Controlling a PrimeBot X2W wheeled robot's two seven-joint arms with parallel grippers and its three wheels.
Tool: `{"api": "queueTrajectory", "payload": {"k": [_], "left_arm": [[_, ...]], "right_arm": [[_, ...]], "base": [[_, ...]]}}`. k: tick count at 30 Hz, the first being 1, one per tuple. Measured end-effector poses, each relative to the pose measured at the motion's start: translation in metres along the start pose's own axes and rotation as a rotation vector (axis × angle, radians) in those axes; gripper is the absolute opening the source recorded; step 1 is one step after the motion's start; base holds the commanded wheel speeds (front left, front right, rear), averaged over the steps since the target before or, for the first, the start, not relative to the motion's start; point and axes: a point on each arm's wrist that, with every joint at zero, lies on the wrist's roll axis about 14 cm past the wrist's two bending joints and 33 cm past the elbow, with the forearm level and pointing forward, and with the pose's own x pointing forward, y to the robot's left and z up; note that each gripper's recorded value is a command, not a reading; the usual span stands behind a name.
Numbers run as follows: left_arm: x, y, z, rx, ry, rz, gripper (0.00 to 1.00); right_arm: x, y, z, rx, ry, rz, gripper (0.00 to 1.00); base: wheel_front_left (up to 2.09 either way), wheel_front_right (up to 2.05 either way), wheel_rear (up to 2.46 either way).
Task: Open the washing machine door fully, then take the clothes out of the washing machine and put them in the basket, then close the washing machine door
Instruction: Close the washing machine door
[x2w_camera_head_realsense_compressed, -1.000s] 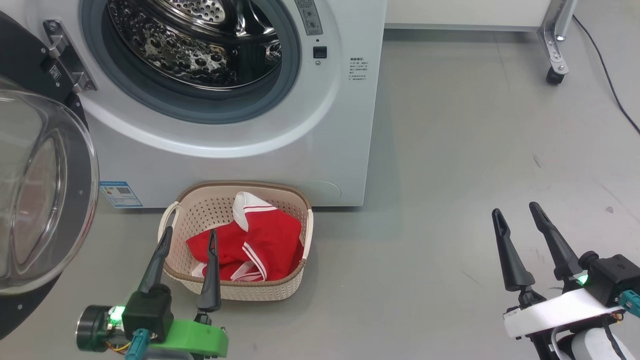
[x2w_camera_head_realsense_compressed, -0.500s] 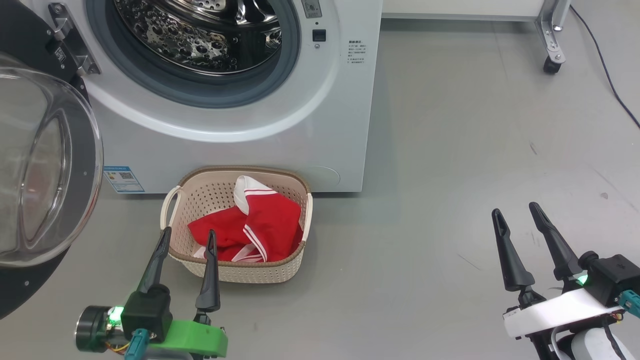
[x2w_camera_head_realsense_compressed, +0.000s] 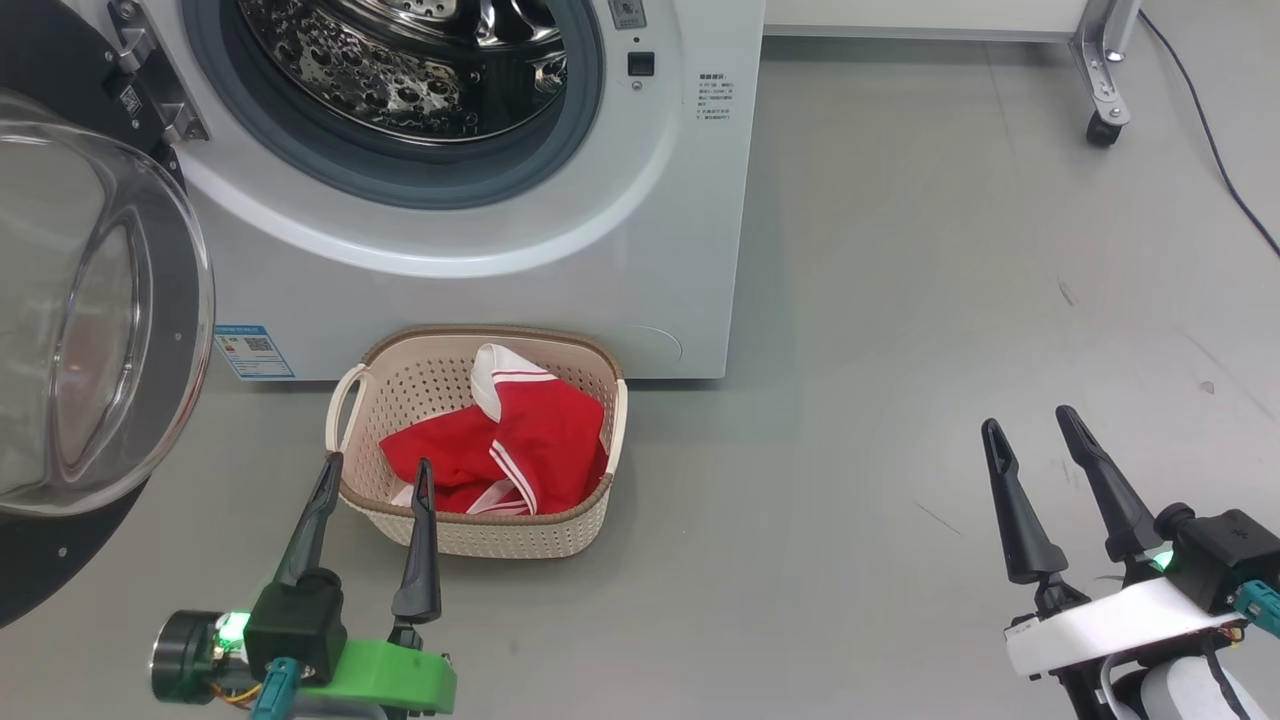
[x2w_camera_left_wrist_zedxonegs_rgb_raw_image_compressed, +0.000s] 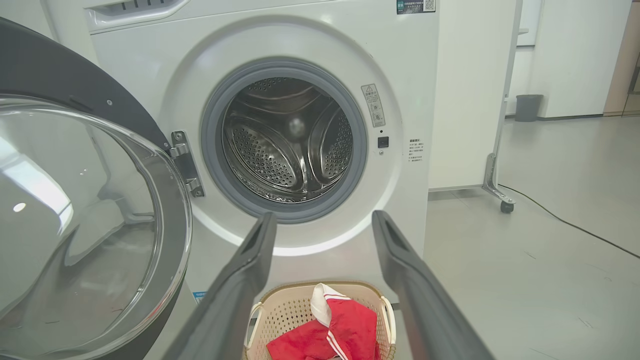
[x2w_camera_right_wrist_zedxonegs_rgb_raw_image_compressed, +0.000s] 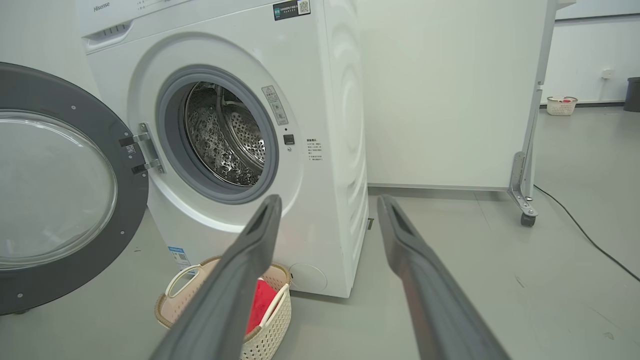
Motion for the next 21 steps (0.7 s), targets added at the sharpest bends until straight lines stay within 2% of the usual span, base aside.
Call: {"api": "queueTrajectory", "payload": {"k": [21], "left_arm": [[-0.0062,-0.0019,0.0015,0.006,-0.002,-0.005,1.00]], "right_arm": [[-0.0010,0.0077,0.0020,0.002,-0.008,0.019,1.00]], "base": [[0.00,0.00,0.00]]}}
